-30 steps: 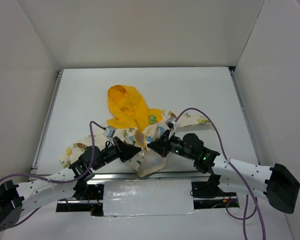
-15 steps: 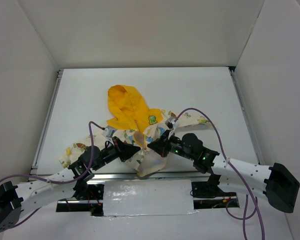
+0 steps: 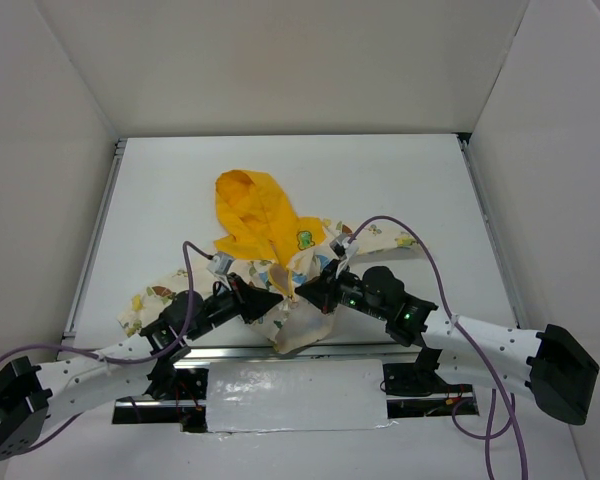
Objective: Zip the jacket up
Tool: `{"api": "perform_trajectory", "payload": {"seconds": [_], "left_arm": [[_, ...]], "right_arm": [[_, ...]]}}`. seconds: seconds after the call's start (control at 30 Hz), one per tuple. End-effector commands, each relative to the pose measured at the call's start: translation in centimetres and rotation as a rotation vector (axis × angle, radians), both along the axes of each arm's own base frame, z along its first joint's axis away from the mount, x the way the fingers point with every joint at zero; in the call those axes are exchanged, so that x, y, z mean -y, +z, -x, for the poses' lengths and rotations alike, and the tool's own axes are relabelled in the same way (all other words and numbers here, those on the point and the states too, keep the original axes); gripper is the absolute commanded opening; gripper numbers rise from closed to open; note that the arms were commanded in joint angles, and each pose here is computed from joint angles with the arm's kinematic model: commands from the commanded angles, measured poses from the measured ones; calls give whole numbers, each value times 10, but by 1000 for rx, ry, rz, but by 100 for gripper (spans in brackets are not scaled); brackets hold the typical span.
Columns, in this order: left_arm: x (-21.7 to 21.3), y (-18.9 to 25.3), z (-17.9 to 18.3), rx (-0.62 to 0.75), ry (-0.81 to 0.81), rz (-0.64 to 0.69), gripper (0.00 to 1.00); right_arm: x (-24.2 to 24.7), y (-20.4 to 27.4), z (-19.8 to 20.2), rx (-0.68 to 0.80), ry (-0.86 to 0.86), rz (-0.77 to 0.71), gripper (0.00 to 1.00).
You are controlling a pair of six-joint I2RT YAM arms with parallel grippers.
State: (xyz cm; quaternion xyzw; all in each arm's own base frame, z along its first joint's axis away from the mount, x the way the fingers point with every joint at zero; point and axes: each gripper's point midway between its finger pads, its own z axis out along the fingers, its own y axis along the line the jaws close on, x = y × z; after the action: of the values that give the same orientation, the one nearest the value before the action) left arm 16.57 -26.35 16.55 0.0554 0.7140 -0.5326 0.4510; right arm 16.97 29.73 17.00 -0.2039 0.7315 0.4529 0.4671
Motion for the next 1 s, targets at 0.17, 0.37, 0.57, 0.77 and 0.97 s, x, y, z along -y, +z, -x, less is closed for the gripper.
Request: {"api": "perform_trajectory", "payload": {"seconds": [0.17, 0.37, 0.57, 0.77, 0.97], "left_arm": [[7, 29, 2, 80, -38, 85, 0], [6, 28, 2, 78, -37, 81, 0], [5, 24, 1, 72, -29, 70, 0], [2, 24, -2, 63, -3, 63, 0], [-3, 30, -4, 74, 23, 67, 0]], "right_arm": [[-5, 24, -12, 60, -27, -42, 0], [-3, 26, -15, 65, -41, -44, 0], [-1, 31, -17, 71, -54, -49, 0], [-2, 29, -14, 74, -34, -44, 0], [1, 24, -13, 66, -39, -40, 0]]}}
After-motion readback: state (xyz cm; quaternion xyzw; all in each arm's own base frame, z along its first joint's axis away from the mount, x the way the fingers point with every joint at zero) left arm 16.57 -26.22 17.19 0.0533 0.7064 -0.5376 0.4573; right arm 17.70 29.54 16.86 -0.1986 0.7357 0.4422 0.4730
